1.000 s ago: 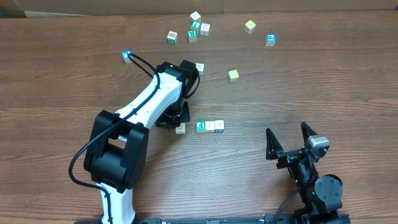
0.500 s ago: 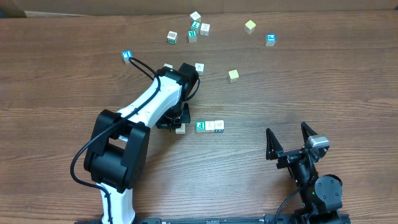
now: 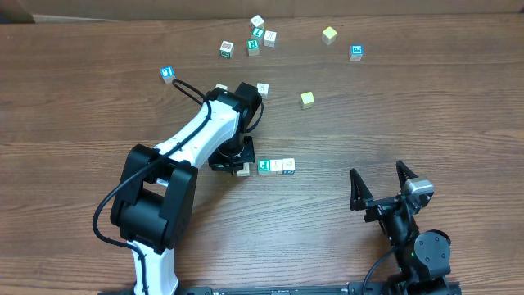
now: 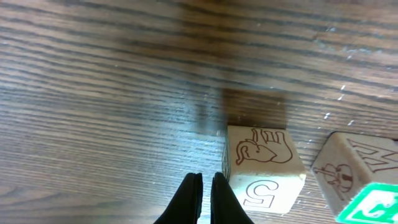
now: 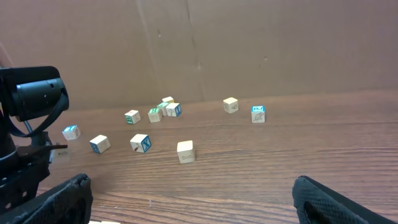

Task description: Form a horizontal line

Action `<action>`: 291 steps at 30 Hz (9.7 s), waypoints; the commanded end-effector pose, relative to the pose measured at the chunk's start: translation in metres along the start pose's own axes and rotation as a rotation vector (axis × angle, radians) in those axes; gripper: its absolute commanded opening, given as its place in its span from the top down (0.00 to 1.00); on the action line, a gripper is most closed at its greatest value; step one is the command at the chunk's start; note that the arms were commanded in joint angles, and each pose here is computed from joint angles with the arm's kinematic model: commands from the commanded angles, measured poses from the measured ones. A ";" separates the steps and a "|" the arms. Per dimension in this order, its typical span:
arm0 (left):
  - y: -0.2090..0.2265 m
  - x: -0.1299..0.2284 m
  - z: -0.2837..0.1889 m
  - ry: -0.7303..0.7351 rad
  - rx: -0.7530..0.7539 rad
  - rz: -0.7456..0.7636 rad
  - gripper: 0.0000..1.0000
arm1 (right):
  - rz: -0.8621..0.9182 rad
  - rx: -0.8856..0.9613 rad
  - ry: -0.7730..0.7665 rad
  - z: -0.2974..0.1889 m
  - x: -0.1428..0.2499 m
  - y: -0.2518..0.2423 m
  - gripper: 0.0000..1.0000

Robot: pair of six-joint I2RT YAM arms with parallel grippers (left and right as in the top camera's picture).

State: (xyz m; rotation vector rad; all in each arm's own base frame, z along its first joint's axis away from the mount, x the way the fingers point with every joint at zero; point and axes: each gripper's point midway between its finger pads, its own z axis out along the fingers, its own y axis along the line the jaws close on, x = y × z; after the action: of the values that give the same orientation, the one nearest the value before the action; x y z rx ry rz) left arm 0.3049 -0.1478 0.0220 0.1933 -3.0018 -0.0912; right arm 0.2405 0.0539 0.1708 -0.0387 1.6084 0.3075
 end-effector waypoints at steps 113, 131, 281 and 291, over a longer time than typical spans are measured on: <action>0.036 -0.047 -0.002 -0.017 0.162 -0.149 0.96 | -0.004 -0.004 -0.007 0.000 0.001 0.001 0.00; 0.046 -0.059 -0.003 -0.026 0.222 -0.202 0.33 | -0.004 -0.004 -0.007 0.000 0.001 0.001 0.00; 0.171 0.055 -0.120 -1.629 0.210 -0.119 0.01 | -0.004 -0.004 -0.007 0.000 0.001 0.001 0.00; 0.171 0.055 -0.120 -1.629 0.210 -0.119 0.00 | -0.004 -0.004 -0.007 0.000 0.001 0.001 0.00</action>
State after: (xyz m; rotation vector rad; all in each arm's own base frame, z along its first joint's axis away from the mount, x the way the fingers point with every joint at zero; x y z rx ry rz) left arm 0.2461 0.0058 0.1587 0.5441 -4.6035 0.2033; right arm 0.2405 0.0539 0.1708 -0.0387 1.6084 0.3075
